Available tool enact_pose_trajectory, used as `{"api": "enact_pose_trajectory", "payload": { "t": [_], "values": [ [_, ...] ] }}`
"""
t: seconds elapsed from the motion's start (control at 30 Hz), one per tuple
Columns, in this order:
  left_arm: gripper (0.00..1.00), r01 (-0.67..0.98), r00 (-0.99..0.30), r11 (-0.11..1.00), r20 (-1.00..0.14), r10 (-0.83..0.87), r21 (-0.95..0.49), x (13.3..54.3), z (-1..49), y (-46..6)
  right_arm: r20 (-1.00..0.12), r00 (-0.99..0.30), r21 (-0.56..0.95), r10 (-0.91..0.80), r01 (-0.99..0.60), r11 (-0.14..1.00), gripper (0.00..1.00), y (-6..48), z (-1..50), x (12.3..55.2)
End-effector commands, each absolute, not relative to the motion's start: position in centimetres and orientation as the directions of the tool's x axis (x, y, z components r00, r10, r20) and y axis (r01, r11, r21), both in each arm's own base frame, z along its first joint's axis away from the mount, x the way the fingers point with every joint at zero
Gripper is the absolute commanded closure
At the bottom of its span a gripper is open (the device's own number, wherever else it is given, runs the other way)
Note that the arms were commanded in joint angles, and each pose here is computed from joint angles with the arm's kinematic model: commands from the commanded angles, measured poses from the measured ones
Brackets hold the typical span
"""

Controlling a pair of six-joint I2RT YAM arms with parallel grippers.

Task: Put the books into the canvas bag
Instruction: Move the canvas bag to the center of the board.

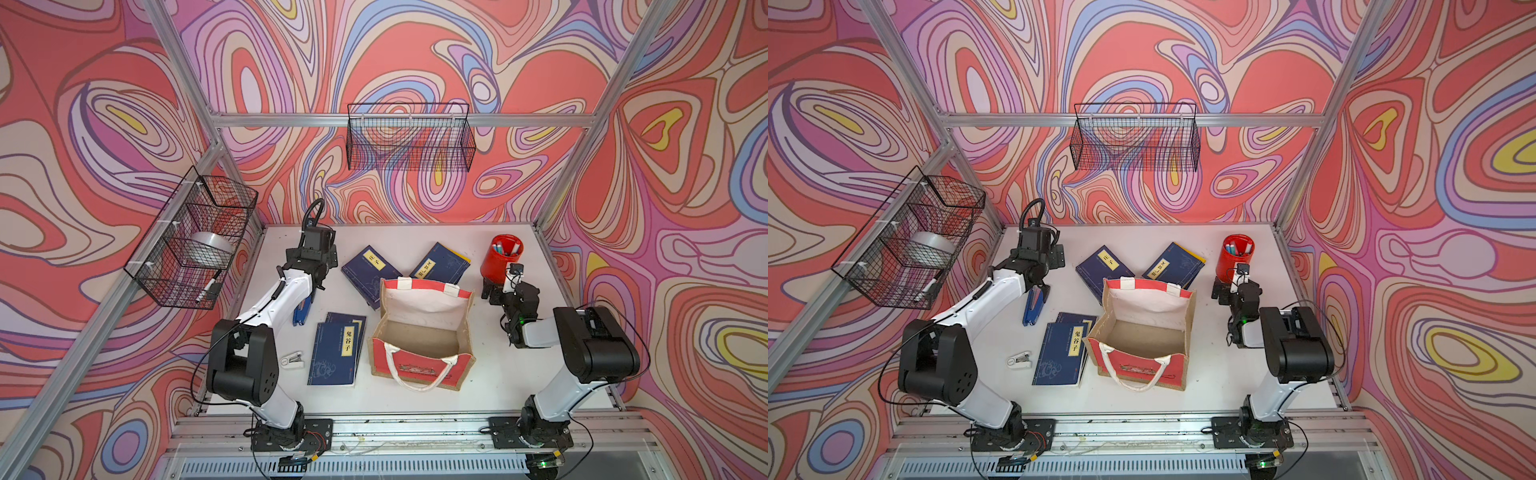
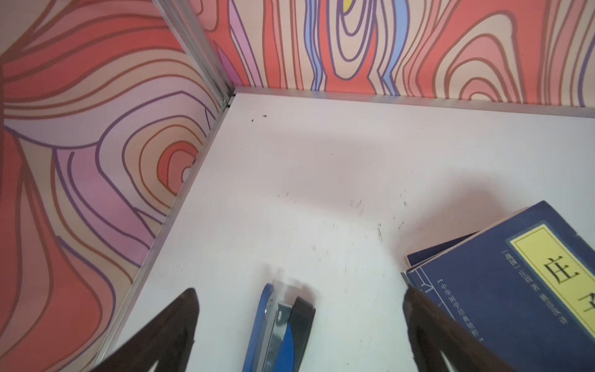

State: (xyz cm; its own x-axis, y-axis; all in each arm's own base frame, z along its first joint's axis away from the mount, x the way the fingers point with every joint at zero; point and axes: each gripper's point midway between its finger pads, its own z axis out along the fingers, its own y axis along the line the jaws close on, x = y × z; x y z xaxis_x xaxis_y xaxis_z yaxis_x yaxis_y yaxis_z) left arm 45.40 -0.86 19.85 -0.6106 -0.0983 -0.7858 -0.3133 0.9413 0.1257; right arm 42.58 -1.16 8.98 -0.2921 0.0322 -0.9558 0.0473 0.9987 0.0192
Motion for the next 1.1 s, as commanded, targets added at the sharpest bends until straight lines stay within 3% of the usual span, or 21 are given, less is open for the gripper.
{"api": "enact_pose_trajectory", "payload": {
  "t": [0.0, 0.3, 0.6, 0.83, 1.07],
  "values": [
    [0.00, -0.334, -0.786, 0.933, -0.585, -0.199, 0.131, 40.4, 17.0, -1.7, -0.956, -0.292, 0.014, 0.024, 0.034, 0.999, 0.02, -0.8, 9.1, 42.9],
    [0.00, -0.342, -0.831, 0.939, -0.460, -0.312, -0.020, 32.8, 16.0, -3.4, -0.960, -0.277, 0.007, 0.028, 0.077, 0.997, 0.02, -1.3, 10.8, 42.8],
    [0.00, -0.388, -0.822, 0.891, -0.348, -0.450, -0.236, 26.7, 12.6, -5.5, -0.901, -0.433, -0.035, 0.018, 0.115, 0.993, 0.02, 0.0, 19.0, 42.7],
    [0.00, -0.404, -0.762, 0.849, -0.387, -0.519, -0.342, 26.0, 11.4, -5.5, -0.918, -0.397, 0.054, 0.009, -0.101, 0.993, 0.02, 5.5, 27.3, 40.7],
    [0.00, -0.453, -0.746, 0.770, -0.282, -0.603, -0.449, 26.4, 8.6, -5.4, -0.916, -0.393, 0.034, -0.085, -0.286, 0.958, 0.02, 11.5, 31.1, 38.2]
  ]
}}
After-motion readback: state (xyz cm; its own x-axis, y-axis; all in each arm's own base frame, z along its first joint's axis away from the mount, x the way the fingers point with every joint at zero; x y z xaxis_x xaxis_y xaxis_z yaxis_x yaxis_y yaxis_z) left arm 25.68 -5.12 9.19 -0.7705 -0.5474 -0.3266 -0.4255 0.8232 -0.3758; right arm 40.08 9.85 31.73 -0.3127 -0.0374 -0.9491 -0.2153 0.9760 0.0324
